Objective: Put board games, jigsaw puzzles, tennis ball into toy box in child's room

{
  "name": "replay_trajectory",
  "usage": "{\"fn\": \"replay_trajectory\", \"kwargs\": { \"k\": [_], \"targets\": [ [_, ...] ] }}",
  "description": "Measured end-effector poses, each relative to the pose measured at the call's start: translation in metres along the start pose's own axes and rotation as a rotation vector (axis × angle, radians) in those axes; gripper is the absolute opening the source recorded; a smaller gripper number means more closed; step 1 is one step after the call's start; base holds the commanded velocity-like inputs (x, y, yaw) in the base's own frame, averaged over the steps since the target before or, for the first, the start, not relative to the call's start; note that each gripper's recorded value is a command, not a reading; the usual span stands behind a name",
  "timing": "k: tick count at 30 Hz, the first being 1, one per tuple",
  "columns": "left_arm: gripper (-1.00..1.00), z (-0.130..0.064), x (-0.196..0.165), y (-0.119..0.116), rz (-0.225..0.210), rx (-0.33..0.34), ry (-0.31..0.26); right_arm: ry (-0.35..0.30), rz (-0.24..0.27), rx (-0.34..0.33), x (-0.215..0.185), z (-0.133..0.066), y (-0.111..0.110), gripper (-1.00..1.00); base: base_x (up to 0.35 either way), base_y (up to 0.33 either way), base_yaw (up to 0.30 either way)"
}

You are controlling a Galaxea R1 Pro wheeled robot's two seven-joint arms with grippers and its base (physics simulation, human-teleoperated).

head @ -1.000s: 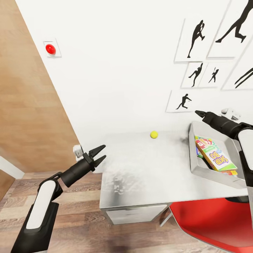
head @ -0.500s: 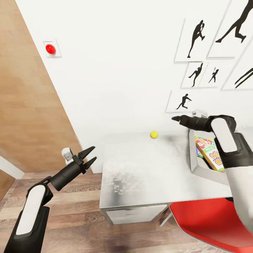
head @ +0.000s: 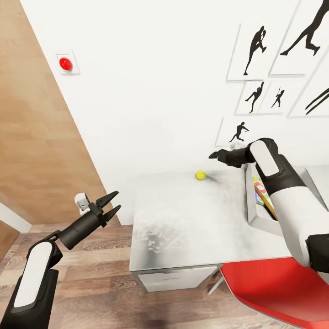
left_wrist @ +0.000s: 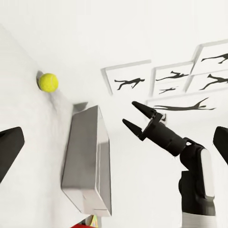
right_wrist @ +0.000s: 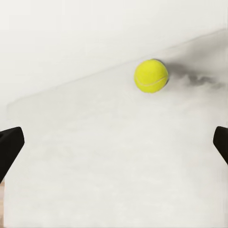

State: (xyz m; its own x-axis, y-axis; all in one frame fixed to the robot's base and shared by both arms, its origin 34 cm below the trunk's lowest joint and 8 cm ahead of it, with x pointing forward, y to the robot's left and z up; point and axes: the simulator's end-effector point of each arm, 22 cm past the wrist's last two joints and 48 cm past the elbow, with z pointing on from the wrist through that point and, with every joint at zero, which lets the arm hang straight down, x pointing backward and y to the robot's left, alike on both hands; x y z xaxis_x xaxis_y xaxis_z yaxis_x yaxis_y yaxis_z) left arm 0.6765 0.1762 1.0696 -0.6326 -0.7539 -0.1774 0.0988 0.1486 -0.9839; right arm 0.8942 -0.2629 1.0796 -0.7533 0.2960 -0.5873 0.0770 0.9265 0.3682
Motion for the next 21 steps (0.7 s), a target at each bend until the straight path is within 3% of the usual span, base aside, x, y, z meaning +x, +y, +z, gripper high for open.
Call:
{"fn": "replay_trajectory", "kwargs": {
  "k": [5, 14, 21],
  "targets": [
    [1.0, -0.003, -0.002, 0.002, 0.005, -0.009, 0.008, 0.018, -0.03, 0.032, 0.0, 0.005, 0.003, 1.0, 0.0, 0.0, 0.0],
    [1.0, -0.005, -0.002, 0.004, 0.006, -0.019, 0.013, 0.042, -0.068, 0.026, 0.009, 0.012, 0.015, 1.0, 0.0, 0.0, 0.0],
    [1.0, -0.006, -0.003, 0.006, 0.007, -0.025, 0.015, 0.075, -0.152, 0.04, 0.027, 0.024, 0.028, 1.0, 0.0, 0.0, 0.0]
  ]
}}
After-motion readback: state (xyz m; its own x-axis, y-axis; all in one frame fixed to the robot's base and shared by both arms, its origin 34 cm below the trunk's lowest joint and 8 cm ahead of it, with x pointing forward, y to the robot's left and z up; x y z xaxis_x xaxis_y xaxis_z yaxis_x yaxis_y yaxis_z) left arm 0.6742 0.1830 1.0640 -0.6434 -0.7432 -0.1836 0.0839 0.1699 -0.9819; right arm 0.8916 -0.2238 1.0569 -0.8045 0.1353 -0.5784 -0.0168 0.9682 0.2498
